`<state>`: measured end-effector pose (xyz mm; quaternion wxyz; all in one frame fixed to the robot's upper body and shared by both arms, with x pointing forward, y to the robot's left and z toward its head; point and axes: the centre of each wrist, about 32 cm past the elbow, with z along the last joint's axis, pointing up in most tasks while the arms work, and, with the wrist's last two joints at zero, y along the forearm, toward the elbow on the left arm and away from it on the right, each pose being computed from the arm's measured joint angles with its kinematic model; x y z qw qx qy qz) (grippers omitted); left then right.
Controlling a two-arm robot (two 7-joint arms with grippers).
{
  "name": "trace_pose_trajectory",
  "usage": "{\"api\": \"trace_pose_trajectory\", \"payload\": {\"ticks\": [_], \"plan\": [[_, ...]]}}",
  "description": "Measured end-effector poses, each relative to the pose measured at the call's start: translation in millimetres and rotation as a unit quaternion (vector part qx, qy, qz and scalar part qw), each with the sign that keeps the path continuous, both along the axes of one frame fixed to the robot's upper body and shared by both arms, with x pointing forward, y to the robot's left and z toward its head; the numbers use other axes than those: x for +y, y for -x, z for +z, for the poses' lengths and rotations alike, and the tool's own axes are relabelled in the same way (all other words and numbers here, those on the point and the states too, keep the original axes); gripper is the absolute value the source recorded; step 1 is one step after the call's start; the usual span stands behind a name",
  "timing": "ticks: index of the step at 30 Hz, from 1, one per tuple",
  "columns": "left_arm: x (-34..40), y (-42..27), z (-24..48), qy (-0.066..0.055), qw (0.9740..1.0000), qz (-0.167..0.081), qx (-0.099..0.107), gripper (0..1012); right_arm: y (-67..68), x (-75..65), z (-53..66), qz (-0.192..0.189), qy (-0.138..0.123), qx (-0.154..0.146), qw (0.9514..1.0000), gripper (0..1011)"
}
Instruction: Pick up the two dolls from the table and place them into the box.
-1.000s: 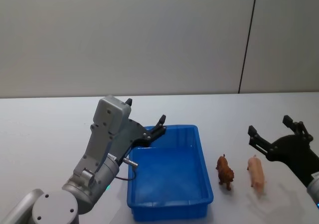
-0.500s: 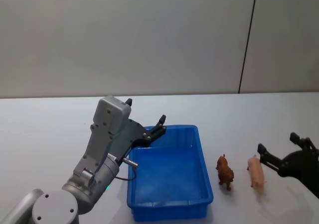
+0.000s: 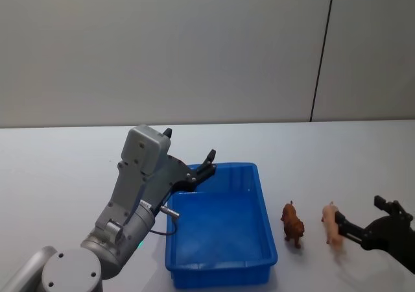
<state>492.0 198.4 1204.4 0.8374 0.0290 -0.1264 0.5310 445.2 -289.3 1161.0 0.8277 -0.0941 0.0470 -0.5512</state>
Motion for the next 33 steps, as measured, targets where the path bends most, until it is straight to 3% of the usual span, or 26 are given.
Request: {"api": "trace_pose_trajectory", "payload": {"ticks": [15,33], "plan": [[0.0,0.0,0.0,0.0,1.0,0.0,0.0,1001,-15.9,9.8,-17.2,0.01,0.011,0.04,0.9991,1001],[0.0,0.0,0.0,0.0,1.0,0.0,0.0,1001,-27.4,14.5,-34.3,0.005,-0.017,0.091,0.9957,1001]]}}
